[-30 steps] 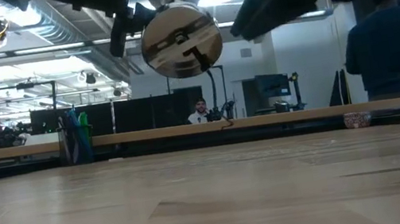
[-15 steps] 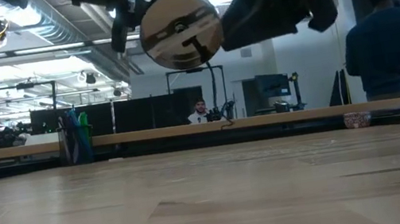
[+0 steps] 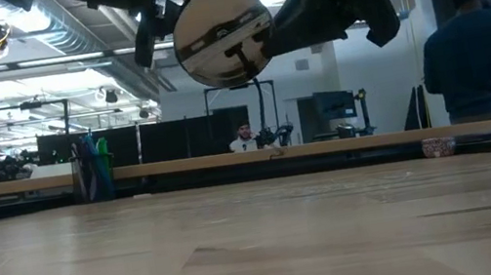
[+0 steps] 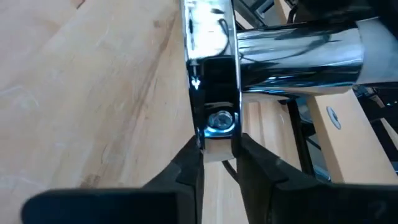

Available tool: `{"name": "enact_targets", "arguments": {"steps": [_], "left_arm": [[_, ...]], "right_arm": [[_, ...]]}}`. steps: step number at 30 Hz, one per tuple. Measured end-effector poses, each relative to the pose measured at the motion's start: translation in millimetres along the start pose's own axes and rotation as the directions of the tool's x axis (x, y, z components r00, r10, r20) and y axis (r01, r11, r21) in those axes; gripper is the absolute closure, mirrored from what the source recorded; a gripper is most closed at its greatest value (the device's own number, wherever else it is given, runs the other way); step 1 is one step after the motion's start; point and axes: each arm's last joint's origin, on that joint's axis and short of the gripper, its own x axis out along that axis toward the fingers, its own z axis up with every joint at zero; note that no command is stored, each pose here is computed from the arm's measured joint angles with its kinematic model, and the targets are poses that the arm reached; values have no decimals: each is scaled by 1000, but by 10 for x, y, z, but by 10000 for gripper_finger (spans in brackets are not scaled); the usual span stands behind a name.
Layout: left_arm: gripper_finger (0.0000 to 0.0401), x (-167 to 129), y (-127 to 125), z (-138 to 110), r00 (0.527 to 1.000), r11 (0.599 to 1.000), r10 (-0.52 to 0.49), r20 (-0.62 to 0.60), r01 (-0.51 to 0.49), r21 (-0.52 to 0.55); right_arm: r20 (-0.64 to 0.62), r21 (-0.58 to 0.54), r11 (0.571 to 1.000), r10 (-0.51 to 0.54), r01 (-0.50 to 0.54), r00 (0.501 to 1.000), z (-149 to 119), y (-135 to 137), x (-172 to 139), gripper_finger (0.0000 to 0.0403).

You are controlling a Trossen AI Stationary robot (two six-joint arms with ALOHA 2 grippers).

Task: Screw lightbulb
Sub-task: Remove the lightbulb from the lamp

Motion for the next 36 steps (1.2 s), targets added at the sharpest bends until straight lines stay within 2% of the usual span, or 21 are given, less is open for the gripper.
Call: {"name": "enact_targets", "arguments": {"steps": [8,13,25,36], "left_arm": [[270,23,81,-2,998,998,59,-35,-59,-3],[270,24,110,-11,995,996,86,-47,-87,-3],[270,35,148,-17,991,992,122,-46,-123,-15],[270,48,193,-26,988,989,148,-51,-148,-10]], "right_arm": [[14,-22,1000,-6,6,1000,12,-9,2,333],[-12,-83,996,3,-4,1000,135,-77,-12,333],[-16,-115,993,30,-32,999,325,-186,-47,333],[92,-81,996,54,-46,994,401,-108,99,333]]}}
